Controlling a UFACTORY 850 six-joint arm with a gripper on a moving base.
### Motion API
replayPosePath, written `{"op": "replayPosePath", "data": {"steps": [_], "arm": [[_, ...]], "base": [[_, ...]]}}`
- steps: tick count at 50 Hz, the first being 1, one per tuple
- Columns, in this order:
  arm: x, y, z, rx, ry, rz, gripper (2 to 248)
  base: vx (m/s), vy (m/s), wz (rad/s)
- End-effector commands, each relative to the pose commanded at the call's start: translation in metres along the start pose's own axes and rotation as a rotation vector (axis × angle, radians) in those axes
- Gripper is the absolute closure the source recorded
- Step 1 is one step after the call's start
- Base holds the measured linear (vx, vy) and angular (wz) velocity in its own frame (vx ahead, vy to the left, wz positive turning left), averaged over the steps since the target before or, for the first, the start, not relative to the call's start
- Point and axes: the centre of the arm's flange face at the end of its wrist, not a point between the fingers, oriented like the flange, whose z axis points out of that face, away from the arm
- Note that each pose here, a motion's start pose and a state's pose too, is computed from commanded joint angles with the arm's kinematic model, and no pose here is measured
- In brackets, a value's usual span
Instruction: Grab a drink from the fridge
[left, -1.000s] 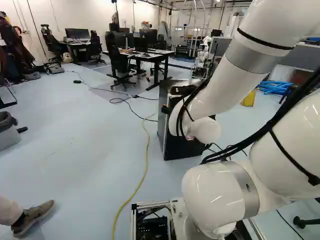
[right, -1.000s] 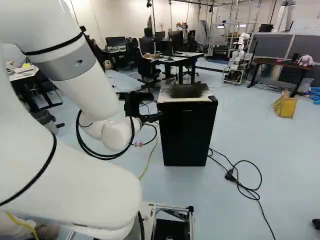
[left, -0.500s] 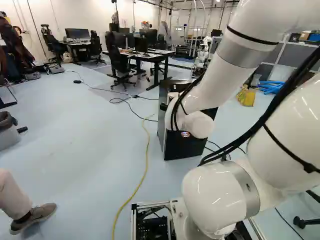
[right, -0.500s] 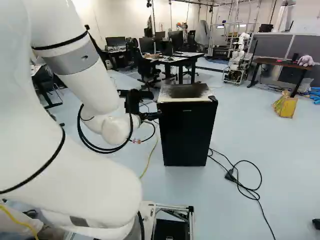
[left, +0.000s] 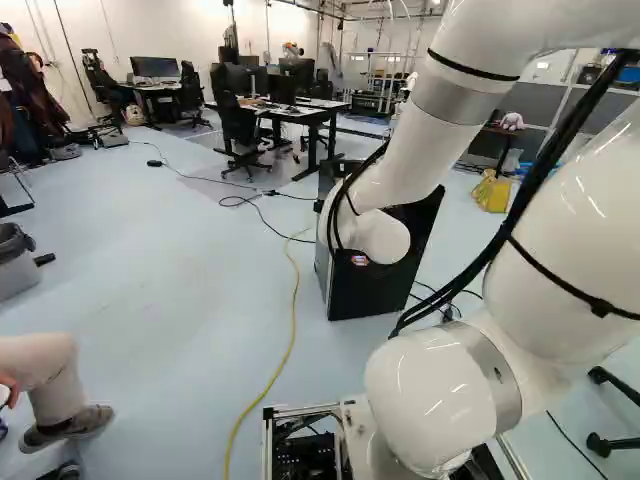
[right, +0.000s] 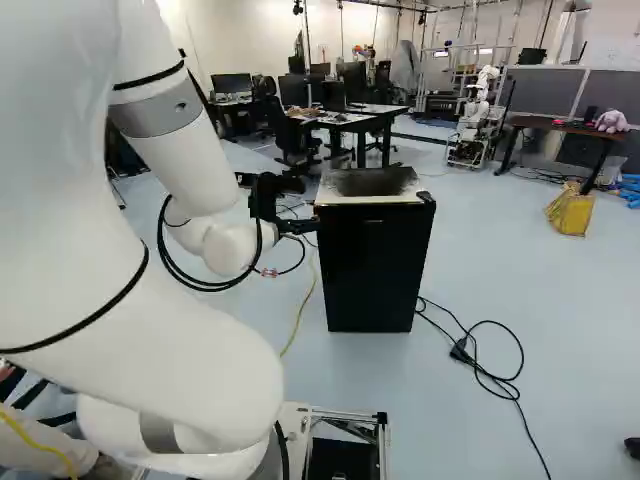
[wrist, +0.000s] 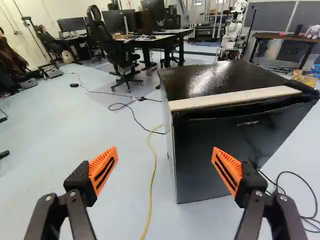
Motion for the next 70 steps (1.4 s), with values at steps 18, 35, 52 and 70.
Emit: {"op": "replayPosePath", "data": {"steps": [18,35,52,70], "arm": [[0.004,-0.02,0.015,-0.001,-0.006,0.024,3],[0.009,-0.039,0.029,-0.004,0.008,0.048,3],[0.008,-0.059,0.046,-0.016,0.015,0.067,3],[-0.005,-0.069,0.063,-0.053,0.005,0.079,3]], "base": [[0.0,0.0,0.0],[0.0,0.0,0.0],[0.0,0.0,0.0],[0.0,0.0,0.0]]}}
